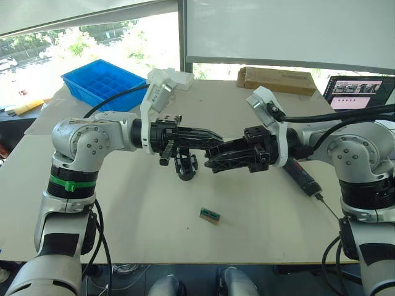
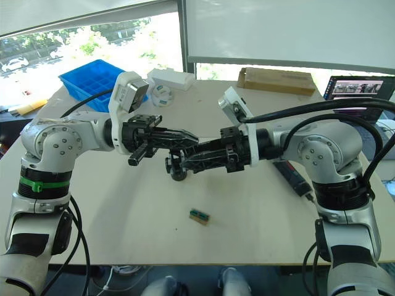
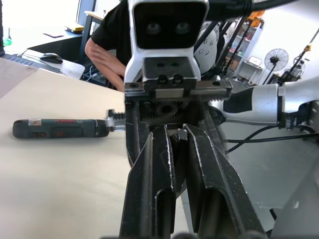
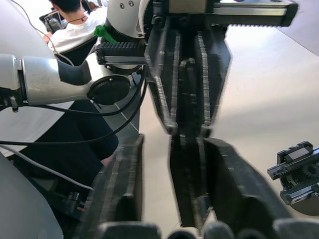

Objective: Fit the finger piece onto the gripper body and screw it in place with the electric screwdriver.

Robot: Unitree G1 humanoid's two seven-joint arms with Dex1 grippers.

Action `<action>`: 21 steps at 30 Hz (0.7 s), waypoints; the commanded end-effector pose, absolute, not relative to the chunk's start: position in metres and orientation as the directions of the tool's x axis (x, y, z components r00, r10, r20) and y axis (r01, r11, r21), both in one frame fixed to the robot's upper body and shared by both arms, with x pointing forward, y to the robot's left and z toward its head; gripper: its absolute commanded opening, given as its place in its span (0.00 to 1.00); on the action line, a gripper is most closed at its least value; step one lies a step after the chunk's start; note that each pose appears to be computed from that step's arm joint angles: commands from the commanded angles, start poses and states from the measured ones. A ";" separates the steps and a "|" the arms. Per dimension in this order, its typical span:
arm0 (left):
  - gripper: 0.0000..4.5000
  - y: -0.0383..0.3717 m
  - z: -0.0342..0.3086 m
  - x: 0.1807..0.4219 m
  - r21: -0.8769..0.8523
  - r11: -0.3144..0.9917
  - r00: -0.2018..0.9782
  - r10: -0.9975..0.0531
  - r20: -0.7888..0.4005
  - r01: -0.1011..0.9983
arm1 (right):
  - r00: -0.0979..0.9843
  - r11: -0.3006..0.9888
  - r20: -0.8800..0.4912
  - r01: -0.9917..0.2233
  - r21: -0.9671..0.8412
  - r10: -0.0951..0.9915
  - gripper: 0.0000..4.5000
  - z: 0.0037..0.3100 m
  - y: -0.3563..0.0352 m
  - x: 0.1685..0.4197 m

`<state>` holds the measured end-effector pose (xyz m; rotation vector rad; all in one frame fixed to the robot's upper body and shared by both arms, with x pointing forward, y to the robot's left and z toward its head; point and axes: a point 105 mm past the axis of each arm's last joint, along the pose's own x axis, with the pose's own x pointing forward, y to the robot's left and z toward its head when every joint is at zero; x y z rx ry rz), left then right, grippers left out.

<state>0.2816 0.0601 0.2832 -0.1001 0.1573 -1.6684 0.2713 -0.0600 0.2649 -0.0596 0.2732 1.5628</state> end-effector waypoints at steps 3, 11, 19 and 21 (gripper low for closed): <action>0.00 0.060 0.293 0.280 -0.108 -0.098 -0.101 -0.995 -0.019 0.989 | -0.064 -0.050 -0.161 -0.995 0.087 0.985 0.09 0.281 -0.059 0.260; 0.00 0.061 0.293 0.281 -0.101 -0.100 -0.102 -0.995 -0.018 0.990 | -0.014 -0.001 -0.187 -0.997 0.072 0.982 0.38 0.280 -0.061 0.267; 0.00 0.061 0.294 0.283 -0.090 -0.096 -0.098 -0.995 -0.014 0.991 | -0.004 0.008 -0.174 -0.998 0.068 0.985 0.53 0.281 -0.062 0.269; 0.00 0.061 0.293 0.282 -0.088 -0.096 -0.097 -0.995 -0.016 0.992 | -0.004 0.008 -0.167 -0.997 0.071 0.986 0.53 0.283 -0.061 0.269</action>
